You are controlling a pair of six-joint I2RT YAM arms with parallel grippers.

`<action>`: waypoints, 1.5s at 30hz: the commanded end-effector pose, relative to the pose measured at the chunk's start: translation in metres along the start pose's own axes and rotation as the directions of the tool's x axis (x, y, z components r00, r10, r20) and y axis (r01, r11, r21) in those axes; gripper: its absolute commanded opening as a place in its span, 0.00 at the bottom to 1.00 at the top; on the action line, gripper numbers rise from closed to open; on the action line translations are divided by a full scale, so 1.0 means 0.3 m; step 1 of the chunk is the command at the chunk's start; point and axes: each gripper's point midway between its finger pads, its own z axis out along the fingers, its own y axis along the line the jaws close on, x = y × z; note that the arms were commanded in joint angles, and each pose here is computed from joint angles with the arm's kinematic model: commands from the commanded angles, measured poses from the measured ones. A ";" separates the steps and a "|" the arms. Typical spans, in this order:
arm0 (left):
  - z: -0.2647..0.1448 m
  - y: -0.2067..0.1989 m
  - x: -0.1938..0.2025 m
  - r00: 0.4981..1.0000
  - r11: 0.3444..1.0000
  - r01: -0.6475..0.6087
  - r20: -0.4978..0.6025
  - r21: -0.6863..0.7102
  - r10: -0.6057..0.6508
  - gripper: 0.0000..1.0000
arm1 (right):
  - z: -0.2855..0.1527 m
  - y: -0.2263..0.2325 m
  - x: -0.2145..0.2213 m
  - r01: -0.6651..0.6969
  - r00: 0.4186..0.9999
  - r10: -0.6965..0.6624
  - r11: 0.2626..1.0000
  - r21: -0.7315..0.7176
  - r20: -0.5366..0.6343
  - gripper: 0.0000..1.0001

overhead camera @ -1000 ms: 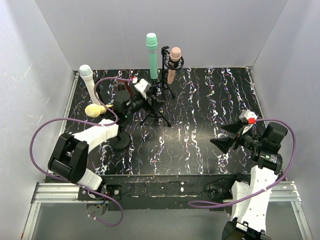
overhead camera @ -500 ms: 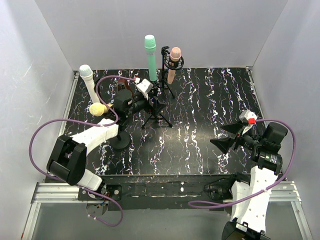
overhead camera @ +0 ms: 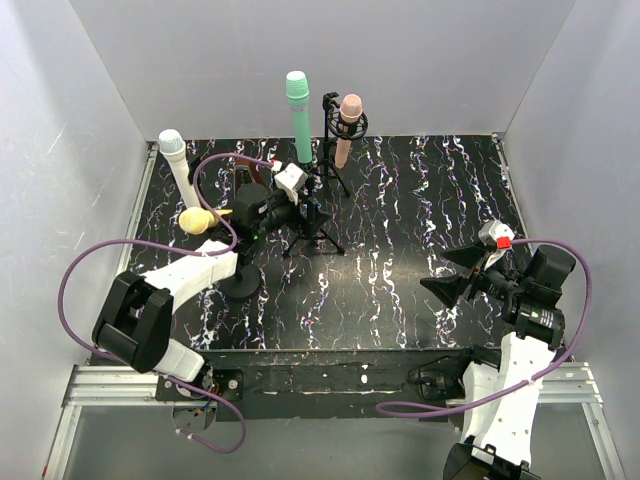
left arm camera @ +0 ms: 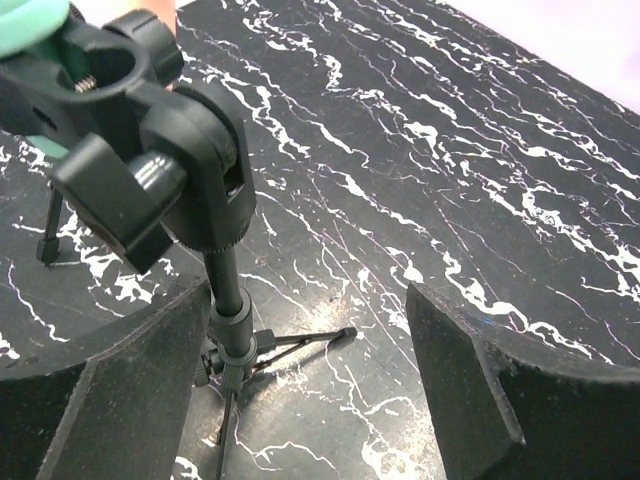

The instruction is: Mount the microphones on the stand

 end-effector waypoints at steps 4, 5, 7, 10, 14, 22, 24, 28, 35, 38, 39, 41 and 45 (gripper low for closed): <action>-0.048 0.010 -0.049 1.000 0.997 -0.002 0.017 -0.075 0.003 0.90 | 0.001 0.010 -0.008 0.020 1.000 -0.019 1.000 -0.021 0.016 0.97; -0.049 0.006 -0.051 1.000 0.997 0.001 0.015 -0.072 0.000 0.91 | 0.000 0.010 -0.008 0.021 1.000 -0.021 1.000 -0.020 0.016 0.97; -0.050 -0.015 -0.056 1.000 0.998 -0.003 0.011 -0.055 0.004 0.93 | 0.000 0.010 -0.009 0.020 1.000 -0.019 1.000 -0.021 0.016 0.97; -0.050 -0.040 -0.039 1.000 0.999 -0.006 -0.029 -0.050 0.005 0.93 | 0.000 0.012 -0.010 0.021 1.000 -0.021 1.000 -0.022 0.017 0.97; -0.068 -0.043 -0.010 0.996 0.991 -0.010 -0.088 -0.133 -0.002 0.93 | 0.000 0.014 -0.011 0.029 0.999 -0.028 0.999 -0.020 0.018 0.98; -0.102 -0.088 0.020 0.992 0.972 -0.006 -0.123 -0.234 -0.023 0.93 | -0.002 0.022 -0.014 0.038 0.999 -0.037 0.999 -0.022 0.021 0.98; -0.106 -0.109 0.012 0.992 0.974 -0.011 -0.125 -0.227 -0.018 0.93 | -0.003 0.023 -0.016 0.038 0.999 -0.037 0.999 -0.021 0.021 0.98; -0.128 -0.151 0.005 0.991 0.978 -0.018 -0.137 -0.207 -0.010 0.93 | -0.005 0.028 -0.018 0.043 0.999 -0.043 0.999 -0.015 0.020 0.98; -0.193 -0.269 -0.007 0.989 0.998 -0.033 -0.143 -0.047 0.026 0.93 | -0.008 0.025 -0.029 0.037 0.999 -0.037 0.999 0.000 0.012 0.98; -0.212 -0.325 -0.028 0.991 0.998 -0.036 -0.125 0.048 0.042 0.93 | -0.014 0.028 -0.047 0.040 0.999 -0.040 0.999 0.009 0.000 0.98; -0.219 -0.348 -0.036 0.992 0.996 -0.036 -0.119 0.085 0.046 0.93 | -0.017 0.031 -0.052 0.042 0.999 -0.042 0.999 0.012 -0.007 0.98; -0.232 -0.384 -0.054 0.992 0.989 -0.046 -0.109 0.138 0.061 0.93 | -0.023 0.034 -0.057 0.051 0.998 -0.051 0.999 0.019 -0.024 0.98; -0.274 -0.446 -0.095 0.993 0.973 -0.064 -0.083 0.220 0.084 0.93 | -0.037 0.048 -0.072 0.051 0.997 -0.049 0.998 0.038 -0.054 0.98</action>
